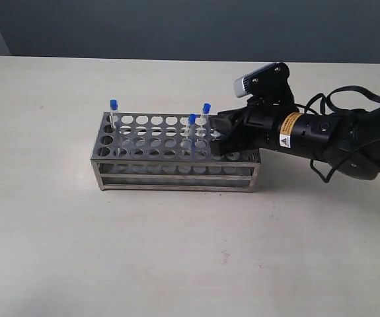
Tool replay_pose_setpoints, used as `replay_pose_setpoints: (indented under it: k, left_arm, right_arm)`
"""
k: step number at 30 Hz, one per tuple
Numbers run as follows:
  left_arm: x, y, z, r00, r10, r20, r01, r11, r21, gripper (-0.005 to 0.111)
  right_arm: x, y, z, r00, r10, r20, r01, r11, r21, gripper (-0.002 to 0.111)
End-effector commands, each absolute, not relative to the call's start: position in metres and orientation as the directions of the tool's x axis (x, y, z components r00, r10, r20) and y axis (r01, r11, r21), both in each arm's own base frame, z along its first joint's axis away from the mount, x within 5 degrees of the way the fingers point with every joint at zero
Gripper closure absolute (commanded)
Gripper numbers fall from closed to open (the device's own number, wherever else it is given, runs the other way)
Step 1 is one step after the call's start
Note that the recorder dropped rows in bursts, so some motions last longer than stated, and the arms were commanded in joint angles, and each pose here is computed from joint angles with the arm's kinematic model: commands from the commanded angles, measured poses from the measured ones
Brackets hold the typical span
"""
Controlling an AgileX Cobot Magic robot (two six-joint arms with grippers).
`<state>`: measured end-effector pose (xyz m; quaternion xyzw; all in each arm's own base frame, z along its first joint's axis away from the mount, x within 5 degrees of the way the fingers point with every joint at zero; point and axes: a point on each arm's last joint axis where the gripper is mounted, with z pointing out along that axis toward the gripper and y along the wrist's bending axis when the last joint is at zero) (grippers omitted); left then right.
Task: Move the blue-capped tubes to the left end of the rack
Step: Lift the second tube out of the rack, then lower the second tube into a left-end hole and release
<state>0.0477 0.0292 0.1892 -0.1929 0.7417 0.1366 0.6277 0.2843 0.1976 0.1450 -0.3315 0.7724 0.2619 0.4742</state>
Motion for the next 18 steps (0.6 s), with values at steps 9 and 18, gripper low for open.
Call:
replay_pose_setpoints:
  k: [9, 18]
  left_arm:
    - [0.047, 0.029, 0.19, -0.134, -0.115, -0.984, -0.459, 0.887, -0.042, 0.106]
    - [0.047, 0.029, 0.19, -0.134, -0.115, -0.984, -0.459, 0.887, -0.042, 0.106]
  right_arm:
    - [0.279, 0.247, 0.259, -0.031, -0.137, -0.99, -0.838, 0.544, -0.049, 0.109]
    - [0.277, 0.338, 0.231, -0.022, -0.267, -0.963, -0.911, 0.402, -0.091, 0.109]
